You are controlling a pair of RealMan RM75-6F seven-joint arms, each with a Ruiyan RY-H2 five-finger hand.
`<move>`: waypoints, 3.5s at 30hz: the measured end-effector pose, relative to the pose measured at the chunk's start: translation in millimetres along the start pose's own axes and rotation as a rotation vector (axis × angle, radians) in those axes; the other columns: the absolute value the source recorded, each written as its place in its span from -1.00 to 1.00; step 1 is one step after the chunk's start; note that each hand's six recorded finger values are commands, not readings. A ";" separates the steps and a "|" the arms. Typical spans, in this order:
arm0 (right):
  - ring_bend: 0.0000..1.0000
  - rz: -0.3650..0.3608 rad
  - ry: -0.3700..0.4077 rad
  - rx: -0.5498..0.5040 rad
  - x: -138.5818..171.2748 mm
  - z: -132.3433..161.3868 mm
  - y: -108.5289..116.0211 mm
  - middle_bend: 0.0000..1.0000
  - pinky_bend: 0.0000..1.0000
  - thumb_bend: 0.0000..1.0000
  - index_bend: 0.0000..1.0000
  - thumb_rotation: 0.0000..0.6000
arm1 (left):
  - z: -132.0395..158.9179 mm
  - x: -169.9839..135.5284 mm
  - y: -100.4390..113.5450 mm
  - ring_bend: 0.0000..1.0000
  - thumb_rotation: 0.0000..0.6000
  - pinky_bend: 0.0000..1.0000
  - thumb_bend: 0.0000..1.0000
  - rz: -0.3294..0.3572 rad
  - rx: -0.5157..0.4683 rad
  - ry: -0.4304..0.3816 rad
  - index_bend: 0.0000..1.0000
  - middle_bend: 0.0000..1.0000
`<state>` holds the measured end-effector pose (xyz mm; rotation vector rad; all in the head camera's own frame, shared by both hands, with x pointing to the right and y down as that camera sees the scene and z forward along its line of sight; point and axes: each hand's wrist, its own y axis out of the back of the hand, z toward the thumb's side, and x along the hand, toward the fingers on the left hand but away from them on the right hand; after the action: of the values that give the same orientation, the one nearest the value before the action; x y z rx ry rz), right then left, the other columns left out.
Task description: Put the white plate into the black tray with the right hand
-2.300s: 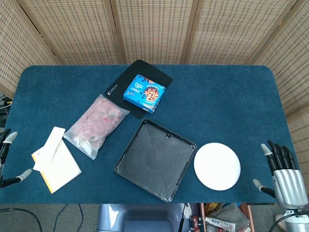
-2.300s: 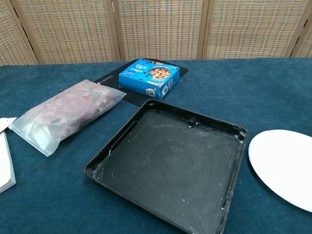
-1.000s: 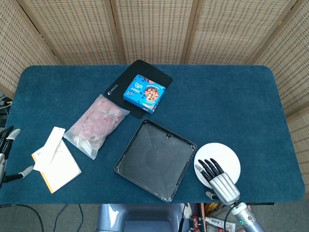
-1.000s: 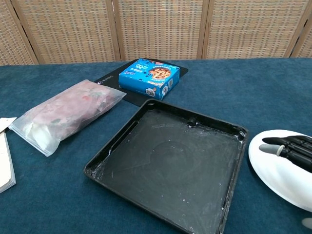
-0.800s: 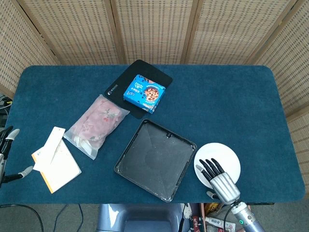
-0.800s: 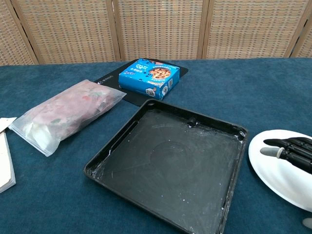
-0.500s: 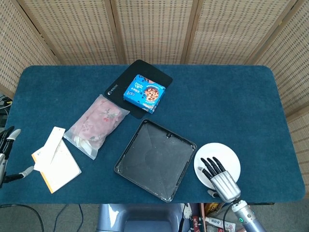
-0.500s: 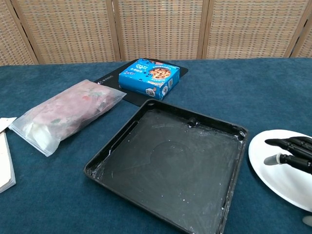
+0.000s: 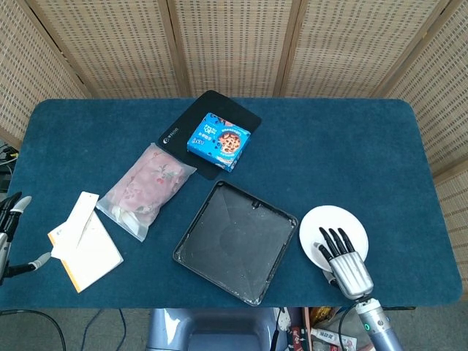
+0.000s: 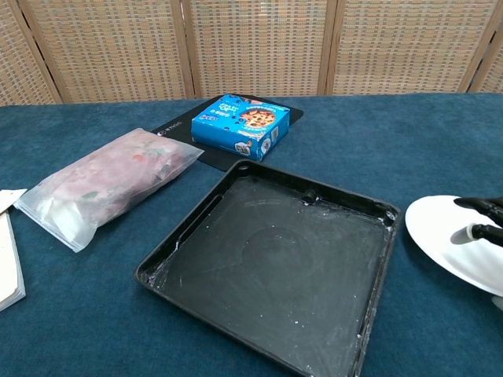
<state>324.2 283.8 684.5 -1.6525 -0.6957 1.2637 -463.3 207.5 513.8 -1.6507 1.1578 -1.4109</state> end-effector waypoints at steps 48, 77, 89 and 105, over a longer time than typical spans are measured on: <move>-1.00 -0.509 -0.042 -0.037 -65.3 -31.3 189.0 -0.79 -0.60 -0.02 0.26 1.00 | -4.1 11.6 -9.6 -1.00 1.00 -1.00 -1.00 -0.043 0.013 0.023 -1.00 -1.00; -1.00 -0.319 0.746 -0.005 -153.8 146.0 156.6 -0.76 -0.60 -0.02 0.29 1.00 | -22.4 35.6 -27.4 -1.00 1.00 -1.00 -1.00 -0.110 0.022 0.106 -1.00 -1.00; -1.00 -0.306 0.775 0.039 -155.7 167.7 128.7 -0.95 -0.95 -0.96 -0.55 1.00 | -20.5 36.3 -34.3 -1.00 1.00 -1.00 -1.00 -0.141 0.025 0.102 -1.00 -1.00; -1.00 -0.125 0.646 0.209 -137.3 131.7 118.4 -1.00 -1.00 -1.00 -1.00 1.00 | -15.1 34.4 -35.7 -1.00 1.00 -1.00 -1.00 -0.147 0.035 0.086 -1.00 -1.00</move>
<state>145.9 159.9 629.2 -1.6771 -0.2520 0.6239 -470.2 190.3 562.2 -1.6943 1.0703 -1.5993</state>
